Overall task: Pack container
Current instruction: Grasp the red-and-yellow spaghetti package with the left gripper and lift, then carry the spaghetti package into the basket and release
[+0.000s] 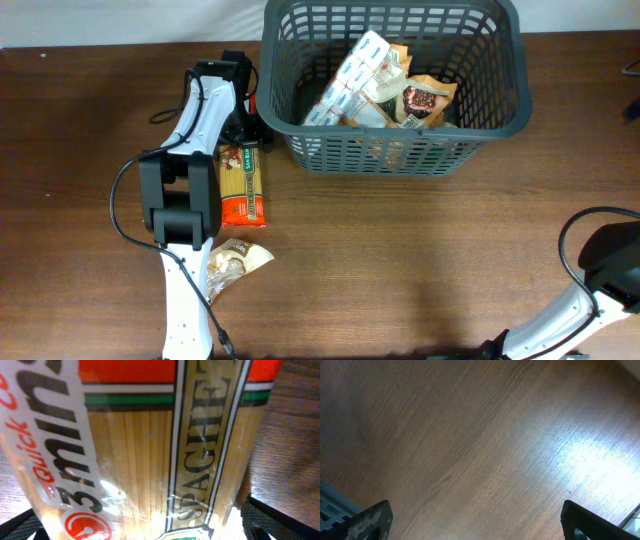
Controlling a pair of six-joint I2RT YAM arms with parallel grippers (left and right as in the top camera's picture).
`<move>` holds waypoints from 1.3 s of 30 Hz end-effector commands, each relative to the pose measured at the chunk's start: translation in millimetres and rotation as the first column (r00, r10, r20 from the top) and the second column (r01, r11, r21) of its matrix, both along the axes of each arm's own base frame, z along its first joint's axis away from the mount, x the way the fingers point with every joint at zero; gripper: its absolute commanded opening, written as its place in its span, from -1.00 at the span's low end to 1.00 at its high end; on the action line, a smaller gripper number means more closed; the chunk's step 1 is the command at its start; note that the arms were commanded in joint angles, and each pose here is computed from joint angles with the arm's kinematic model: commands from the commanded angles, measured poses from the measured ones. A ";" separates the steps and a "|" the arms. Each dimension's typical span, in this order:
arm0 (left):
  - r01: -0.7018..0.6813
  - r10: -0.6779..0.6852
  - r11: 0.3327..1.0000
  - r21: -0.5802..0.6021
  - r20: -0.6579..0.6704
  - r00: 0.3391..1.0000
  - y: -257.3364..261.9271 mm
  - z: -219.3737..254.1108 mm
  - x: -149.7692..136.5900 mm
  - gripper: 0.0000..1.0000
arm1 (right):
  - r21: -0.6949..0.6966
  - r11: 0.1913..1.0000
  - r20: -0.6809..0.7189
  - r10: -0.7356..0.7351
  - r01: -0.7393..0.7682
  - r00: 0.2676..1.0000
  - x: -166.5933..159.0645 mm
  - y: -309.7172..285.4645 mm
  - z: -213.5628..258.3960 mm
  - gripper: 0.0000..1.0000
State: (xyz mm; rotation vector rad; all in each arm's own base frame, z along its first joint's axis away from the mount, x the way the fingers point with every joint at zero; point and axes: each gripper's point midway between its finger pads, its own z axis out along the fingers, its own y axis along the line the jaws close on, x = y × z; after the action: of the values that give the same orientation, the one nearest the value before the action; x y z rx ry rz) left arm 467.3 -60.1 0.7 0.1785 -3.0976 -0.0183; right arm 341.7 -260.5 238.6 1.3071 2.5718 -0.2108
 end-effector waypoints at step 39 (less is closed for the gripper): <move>-0.282 0.294 0.950 -0.134 0.691 0.661 126.8 318.6 50.3 -0.96 | -0.007 1.000 0.006 -0.009 0.009 1.000 -1.9 0.9 3.6 0.98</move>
State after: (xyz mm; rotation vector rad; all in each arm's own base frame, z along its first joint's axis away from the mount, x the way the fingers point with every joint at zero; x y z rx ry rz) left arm 529.5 92.3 164.1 0.8463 -3.4264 -0.0038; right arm 341.7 -260.5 238.6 1.3076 2.5715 -0.2107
